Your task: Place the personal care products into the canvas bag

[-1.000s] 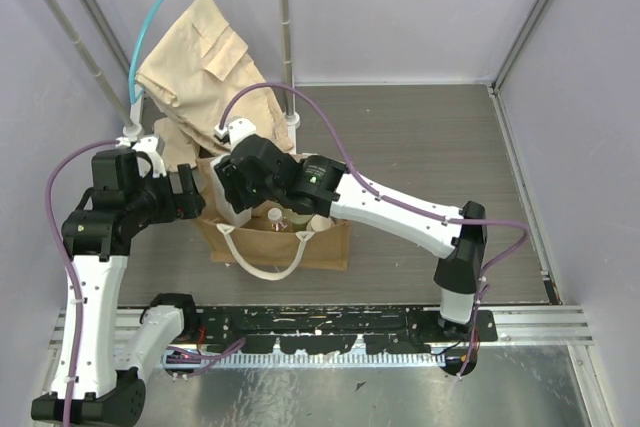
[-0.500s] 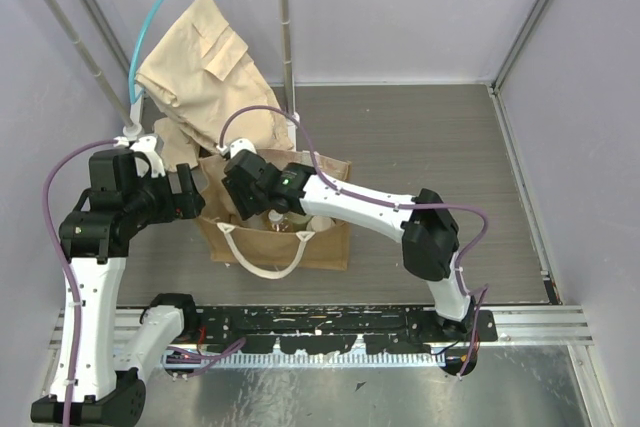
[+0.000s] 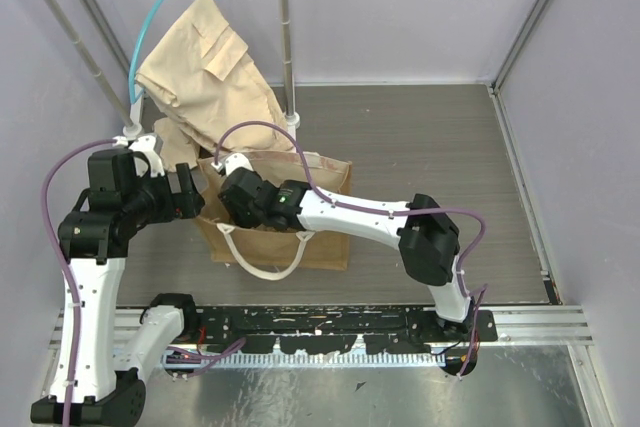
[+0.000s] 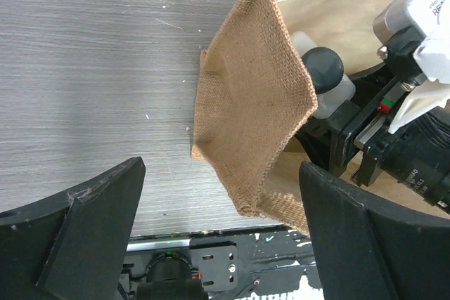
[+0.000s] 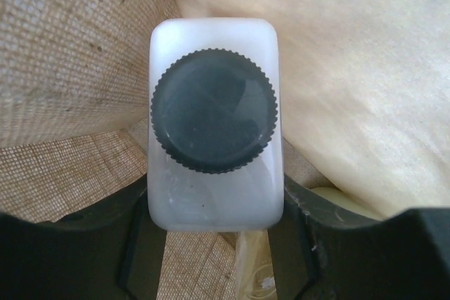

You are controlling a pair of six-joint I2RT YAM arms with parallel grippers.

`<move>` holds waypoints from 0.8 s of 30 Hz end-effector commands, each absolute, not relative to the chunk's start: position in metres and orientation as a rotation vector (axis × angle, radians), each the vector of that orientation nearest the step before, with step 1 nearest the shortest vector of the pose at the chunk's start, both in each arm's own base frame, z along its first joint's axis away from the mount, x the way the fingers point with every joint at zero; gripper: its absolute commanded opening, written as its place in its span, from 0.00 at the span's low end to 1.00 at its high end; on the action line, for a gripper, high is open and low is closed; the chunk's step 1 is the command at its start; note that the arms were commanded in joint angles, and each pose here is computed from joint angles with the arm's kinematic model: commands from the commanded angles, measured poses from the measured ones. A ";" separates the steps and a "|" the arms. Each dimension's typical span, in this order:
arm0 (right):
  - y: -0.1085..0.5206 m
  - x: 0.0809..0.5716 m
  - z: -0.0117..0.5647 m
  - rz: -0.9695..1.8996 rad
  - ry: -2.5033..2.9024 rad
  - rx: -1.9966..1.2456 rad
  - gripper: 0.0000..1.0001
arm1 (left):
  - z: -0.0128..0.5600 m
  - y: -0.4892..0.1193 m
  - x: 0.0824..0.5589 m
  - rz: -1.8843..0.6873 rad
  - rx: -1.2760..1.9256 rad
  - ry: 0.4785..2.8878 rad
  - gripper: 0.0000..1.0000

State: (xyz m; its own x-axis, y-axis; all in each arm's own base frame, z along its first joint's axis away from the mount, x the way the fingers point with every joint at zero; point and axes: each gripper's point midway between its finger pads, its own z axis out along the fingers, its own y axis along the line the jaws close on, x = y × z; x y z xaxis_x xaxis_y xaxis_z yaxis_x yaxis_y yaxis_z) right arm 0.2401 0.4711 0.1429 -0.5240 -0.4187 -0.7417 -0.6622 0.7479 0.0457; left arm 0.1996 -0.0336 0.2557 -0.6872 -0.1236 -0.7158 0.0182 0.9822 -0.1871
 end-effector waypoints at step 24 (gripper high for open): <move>0.365 0.278 0.372 0.396 1.919 -0.545 1.00 | 0.349 -0.007 0.246 -0.041 -0.074 2.113 0.98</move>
State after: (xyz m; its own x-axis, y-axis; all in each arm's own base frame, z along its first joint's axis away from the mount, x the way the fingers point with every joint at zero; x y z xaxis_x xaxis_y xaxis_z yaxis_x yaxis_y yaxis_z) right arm 0.2517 0.4216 0.2962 -0.4294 -0.3159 -0.8461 -0.6154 0.7880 0.0181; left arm 0.2292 -0.0228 0.3382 -0.5460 -0.1160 -0.8297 0.0047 0.9899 -0.1415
